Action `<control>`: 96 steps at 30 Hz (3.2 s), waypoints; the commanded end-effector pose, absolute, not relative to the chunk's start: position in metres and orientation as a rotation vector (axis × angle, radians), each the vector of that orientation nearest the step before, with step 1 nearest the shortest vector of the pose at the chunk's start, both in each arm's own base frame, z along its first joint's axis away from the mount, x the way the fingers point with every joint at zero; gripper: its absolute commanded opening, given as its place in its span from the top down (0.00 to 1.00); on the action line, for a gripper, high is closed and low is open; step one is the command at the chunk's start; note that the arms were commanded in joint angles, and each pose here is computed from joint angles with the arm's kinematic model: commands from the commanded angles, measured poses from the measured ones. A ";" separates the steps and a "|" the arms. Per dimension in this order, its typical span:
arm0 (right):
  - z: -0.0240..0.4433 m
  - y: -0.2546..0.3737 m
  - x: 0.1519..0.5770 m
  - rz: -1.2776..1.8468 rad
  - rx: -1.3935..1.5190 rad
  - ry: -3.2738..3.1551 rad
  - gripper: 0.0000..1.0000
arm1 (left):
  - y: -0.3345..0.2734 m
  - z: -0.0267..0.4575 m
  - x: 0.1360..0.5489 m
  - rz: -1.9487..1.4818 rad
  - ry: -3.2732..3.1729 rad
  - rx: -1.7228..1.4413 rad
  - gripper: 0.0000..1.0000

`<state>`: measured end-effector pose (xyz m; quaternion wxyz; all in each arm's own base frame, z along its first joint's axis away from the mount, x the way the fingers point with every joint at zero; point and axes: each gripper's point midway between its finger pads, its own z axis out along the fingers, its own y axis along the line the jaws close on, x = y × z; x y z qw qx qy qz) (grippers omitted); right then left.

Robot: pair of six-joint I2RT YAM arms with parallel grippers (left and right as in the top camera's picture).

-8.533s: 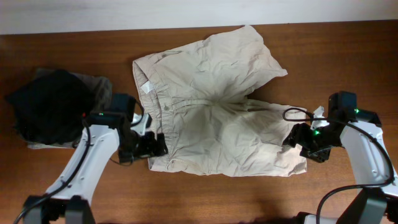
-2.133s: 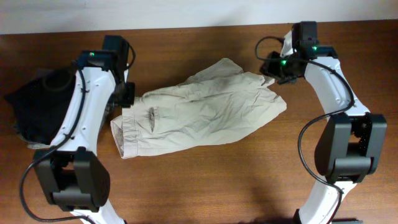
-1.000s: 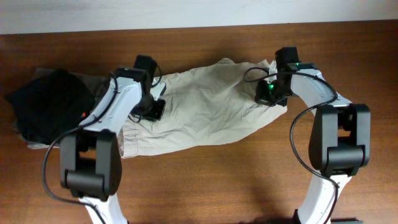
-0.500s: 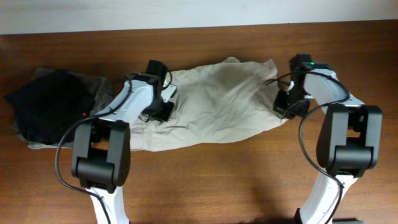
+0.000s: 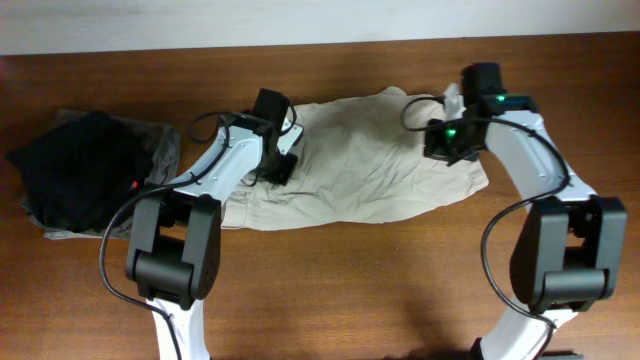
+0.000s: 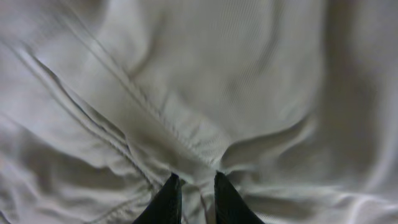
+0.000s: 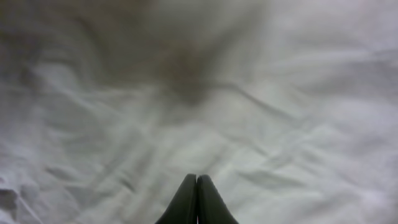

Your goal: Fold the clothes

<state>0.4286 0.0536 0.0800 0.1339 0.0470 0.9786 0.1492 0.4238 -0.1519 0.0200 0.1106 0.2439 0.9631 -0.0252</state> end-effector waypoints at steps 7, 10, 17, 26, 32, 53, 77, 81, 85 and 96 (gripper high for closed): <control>0.067 0.089 0.432 0.480 0.039 2.839 0.96 | -0.178 0.033 0.438 -0.239 2.779 0.680 0.81; 0.065 0.090 0.424 0.491 0.043 2.872 0.96 | -0.167 0.046 0.444 -0.189 2.789 0.655 0.80; 0.069 0.099 0.408 0.563 -0.045 2.909 0.96 | -0.145 0.103 0.472 -0.145 2.747 0.569 0.67; 0.085 0.101 0.408 0.577 -0.054 2.877 0.58 | -0.109 0.104 0.489 -0.323 2.777 0.364 0.38; 0.084 0.102 0.397 0.604 -0.033 2.921 0.50 | -0.115 0.064 0.483 -0.563 2.851 0.329 0.37; 0.083 0.099 0.387 0.635 -0.003 2.963 0.40 | -0.109 0.070 0.464 -0.579 2.959 0.299 0.45; 0.138 0.089 0.394 0.602 -0.002 2.806 0.23 | -0.063 0.174 0.467 -0.269 2.923 0.303 0.50; 0.142 0.099 0.385 0.724 -0.067 2.806 0.23 | -0.058 0.174 0.469 -0.252 2.919 0.289 0.53; 0.140 0.137 0.367 0.718 -0.305 2.827 0.23 | -0.054 0.210 0.473 -0.239 2.829 0.278 0.56; 0.137 0.211 0.353 0.600 -0.494 2.789 0.44 | -0.052 0.319 0.444 -0.200 2.585 0.292 0.59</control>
